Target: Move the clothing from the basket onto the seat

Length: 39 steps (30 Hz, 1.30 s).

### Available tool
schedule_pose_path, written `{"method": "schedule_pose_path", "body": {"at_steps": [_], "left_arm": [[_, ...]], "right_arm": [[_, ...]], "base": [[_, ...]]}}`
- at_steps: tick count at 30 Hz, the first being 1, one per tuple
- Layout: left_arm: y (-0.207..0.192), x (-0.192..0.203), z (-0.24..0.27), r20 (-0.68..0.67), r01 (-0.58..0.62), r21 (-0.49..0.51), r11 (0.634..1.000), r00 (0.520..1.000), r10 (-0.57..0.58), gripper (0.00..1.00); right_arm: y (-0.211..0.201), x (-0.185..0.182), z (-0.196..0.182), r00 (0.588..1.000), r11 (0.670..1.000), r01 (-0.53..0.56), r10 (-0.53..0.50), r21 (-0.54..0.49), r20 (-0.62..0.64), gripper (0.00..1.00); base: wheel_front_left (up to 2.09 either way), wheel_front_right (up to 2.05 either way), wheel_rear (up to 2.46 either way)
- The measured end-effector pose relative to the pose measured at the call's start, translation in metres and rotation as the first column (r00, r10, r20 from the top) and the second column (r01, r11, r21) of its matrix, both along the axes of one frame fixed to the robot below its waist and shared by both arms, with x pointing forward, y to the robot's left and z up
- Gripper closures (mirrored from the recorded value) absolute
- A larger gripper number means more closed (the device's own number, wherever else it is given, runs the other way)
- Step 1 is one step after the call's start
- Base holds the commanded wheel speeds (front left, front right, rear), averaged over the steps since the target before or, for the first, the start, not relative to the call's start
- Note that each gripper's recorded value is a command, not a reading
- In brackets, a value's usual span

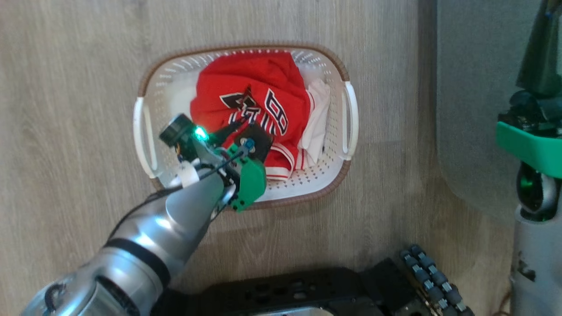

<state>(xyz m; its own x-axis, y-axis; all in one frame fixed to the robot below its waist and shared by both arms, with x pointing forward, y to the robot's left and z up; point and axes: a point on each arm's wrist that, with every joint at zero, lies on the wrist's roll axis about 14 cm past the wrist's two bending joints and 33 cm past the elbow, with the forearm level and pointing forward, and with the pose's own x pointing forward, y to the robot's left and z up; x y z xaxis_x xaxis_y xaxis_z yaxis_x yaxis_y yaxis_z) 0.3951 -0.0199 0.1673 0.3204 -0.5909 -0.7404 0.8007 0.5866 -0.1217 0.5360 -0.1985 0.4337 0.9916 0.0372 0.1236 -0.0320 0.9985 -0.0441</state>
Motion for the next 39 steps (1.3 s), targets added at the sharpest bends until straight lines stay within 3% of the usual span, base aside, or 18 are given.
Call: {"method": "schedule_pose_path", "body": {"at_steps": [12,20,21,22,23,24,34,39], "left_arm": [[-0.005,-0.014,-0.039,-0.065,0.071,0.039,0.997,0.996,-0.069,0.0],[-0.008,0.008,-0.041,-0.018,0.034,0.04,0.999,0.999,-0.033,0.0],[-0.008,0.007,-0.042,-0.023,0.034,0.04,0.999,0.999,-0.034,0.22],[-0.008,0.005,-0.042,-0.027,0.034,0.038,0.999,0.999,-0.033,0.52],[-0.009,0.005,-0.041,-0.03,0.031,0.036,0.999,0.999,-0.03,0.68],[-0.009,0.005,-0.041,-0.031,0.028,0.032,0.999,0.999,-0.027,1.0],[-0.023,0.021,-0.005,0.026,-0.026,-0.084,0.996,0.999,0.029,1.0],[-0.026,0.03,0.025,0.037,-0.106,-0.15,0.983,0.993,0.112,1.0]], "right_arm": [[-0.005,0.003,-0.025,0.999,1.0,0.006,-0.006,-0.004,-0.034,0.0],[-0.006,0.002,-0.031,0.999,1.0,0.007,-0.007,-0.003,-0.046,0.0],[-0.006,0.002,-0.031,0.999,1.0,0.006,-0.007,-0.003,-0.046,0.0],[-0.006,0.002,-0.031,0.999,1.0,0.006,-0.007,-0.003,-0.046,0.0],[-0.005,0.002,-0.031,0.999,1.0,0.006,-0.006,-0.003,-0.046,0.0],[-0.005,0.002,-0.031,0.999,1.0,0.006,-0.006,-0.003,-0.046,0.0],[-0.002,0.002,-0.024,0.999,1.0,0.002,-0.002,0.016,-0.046,0.0],[0.008,0.001,-0.012,0.999,0.999,-0.022,0.023,0.039,-0.038,0.0]], "base": [[0.0,0.0,0.0],[0.0,0.0,0.0],[0.0,0.0,0.0],[0.0,0.0,0.0],[0.0,0.0,0.0],[0.0,0.0,0.0],[0.0,0.0,0.0],[0.0,0.0,0.0]]}}
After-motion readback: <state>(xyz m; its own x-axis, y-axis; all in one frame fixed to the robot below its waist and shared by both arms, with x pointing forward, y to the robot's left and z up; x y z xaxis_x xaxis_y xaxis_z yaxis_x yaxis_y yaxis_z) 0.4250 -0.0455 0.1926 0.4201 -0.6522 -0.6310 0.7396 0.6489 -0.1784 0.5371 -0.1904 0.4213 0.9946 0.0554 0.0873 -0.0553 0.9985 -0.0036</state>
